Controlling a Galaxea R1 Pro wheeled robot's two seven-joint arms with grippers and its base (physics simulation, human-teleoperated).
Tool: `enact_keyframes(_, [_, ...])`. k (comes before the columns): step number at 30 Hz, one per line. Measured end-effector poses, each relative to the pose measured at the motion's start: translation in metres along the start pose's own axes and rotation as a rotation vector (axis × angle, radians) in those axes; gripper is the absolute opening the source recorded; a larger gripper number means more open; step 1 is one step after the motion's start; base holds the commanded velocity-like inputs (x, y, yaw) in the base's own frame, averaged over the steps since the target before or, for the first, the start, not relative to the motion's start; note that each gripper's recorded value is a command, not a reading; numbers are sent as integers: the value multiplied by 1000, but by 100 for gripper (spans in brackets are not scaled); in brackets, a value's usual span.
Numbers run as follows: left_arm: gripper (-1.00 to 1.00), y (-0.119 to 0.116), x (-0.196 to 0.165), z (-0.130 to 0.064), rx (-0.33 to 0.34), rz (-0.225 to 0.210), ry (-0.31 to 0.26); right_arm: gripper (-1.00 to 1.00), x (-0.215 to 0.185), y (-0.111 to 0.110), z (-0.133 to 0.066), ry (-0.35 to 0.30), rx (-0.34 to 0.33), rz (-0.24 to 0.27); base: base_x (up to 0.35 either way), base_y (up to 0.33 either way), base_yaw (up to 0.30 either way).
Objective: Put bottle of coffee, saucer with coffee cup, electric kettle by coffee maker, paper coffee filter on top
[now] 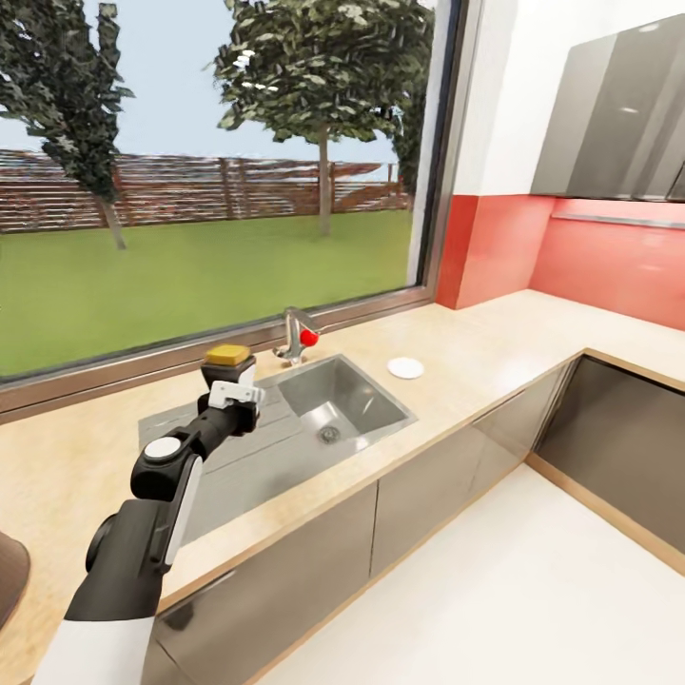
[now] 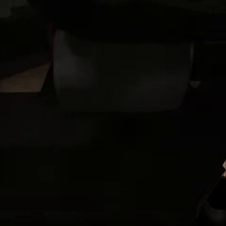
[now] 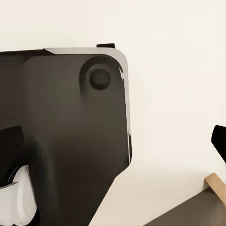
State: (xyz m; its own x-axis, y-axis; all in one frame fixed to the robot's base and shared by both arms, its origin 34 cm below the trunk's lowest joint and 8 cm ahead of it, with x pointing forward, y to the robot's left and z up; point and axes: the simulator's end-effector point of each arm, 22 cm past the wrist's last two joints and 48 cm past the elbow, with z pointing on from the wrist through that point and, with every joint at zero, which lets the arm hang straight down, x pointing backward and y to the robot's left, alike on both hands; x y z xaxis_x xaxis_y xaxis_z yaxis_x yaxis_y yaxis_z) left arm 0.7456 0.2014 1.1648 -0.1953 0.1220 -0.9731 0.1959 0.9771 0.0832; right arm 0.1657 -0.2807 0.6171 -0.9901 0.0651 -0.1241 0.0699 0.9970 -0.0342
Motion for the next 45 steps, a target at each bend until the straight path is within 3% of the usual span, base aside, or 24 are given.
enact_keyframes(15, [-100,26,16,-5,-127,-2,26,100,1,0,0,2,0,0,3,0,236])
enact_keyframes(32, [-100,33,30,-8,-163,-5,49,100,1,0,0,2,0,-1,0,0,277])
enact_keyframes(37, [-100,26,44,-10,-152,-12,73,100,1,0,0,2,0,-1,73,-26,277])
enact_keyframes(45, [-100,23,38,-10,-148,-4,32,100,1,0,0,3,0,-1,228,-168,277])
